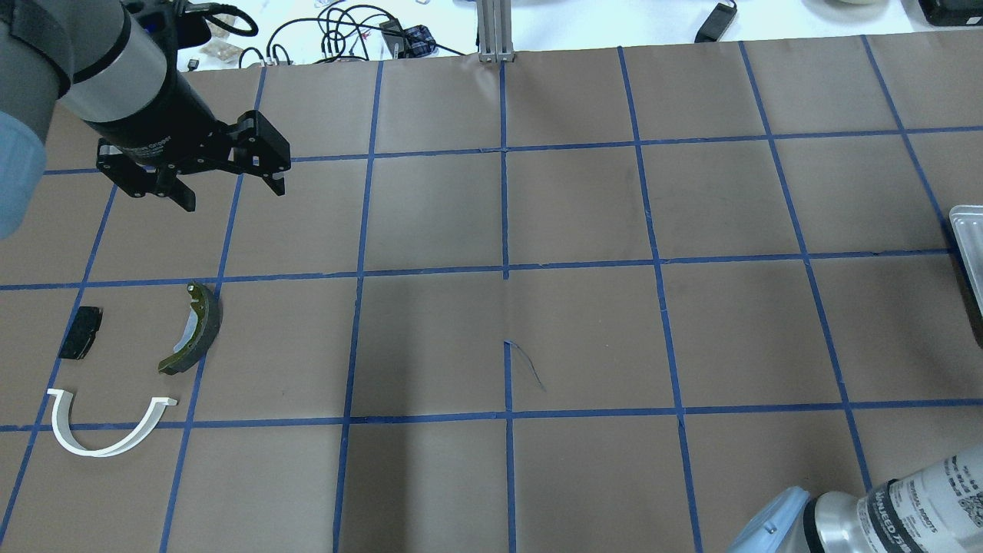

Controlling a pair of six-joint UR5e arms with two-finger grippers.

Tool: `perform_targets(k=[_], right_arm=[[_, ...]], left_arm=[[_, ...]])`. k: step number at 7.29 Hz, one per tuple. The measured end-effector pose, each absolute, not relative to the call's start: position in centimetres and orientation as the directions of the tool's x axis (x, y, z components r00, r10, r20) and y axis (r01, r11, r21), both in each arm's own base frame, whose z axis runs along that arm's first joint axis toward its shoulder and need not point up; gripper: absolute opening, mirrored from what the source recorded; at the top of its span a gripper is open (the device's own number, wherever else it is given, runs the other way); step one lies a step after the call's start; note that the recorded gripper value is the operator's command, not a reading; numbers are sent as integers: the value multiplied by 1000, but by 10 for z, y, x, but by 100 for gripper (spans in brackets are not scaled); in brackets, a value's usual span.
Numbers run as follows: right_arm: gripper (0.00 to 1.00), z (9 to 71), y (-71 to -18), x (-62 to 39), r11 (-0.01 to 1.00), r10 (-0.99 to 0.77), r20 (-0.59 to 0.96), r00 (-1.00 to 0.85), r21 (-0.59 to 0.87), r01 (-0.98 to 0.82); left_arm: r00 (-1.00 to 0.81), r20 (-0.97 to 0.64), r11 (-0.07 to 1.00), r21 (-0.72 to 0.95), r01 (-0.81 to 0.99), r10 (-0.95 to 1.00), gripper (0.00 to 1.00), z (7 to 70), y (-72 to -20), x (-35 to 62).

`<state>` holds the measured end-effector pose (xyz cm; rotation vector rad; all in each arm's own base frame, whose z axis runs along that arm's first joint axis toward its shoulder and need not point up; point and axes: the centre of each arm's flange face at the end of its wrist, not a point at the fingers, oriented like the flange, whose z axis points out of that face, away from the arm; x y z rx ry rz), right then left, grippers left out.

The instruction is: Place bearing gear from tray to pile

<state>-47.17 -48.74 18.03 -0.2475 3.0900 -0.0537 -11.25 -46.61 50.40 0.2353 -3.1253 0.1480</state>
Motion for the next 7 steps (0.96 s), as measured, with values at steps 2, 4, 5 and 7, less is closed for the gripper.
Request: perform_targets(k=[2, 4, 5, 7], right_arm=[[15, 179, -488, -472, 988, -149, -39, -988, -40, -147], [0, 178, -489, -471, 989, -143, -41, -989, -41, -141], [0, 177, -491, -470, 990, -140, -40, -989, -41, -139], [0, 182, -499, -464, 992, -116, -29, -993, -45, -114]], left_arm=[[-989, 11, 984, -94, -150, -150, 100, 504, -466, -112], [-989, 11, 984, -94, -151, -150, 100, 504, -466, -112], [-989, 11, 984, -93, -151, -150, 100, 504, -466, -112], [-988, 11, 984, -93, -152, -151, 100, 504, -466, -111]])
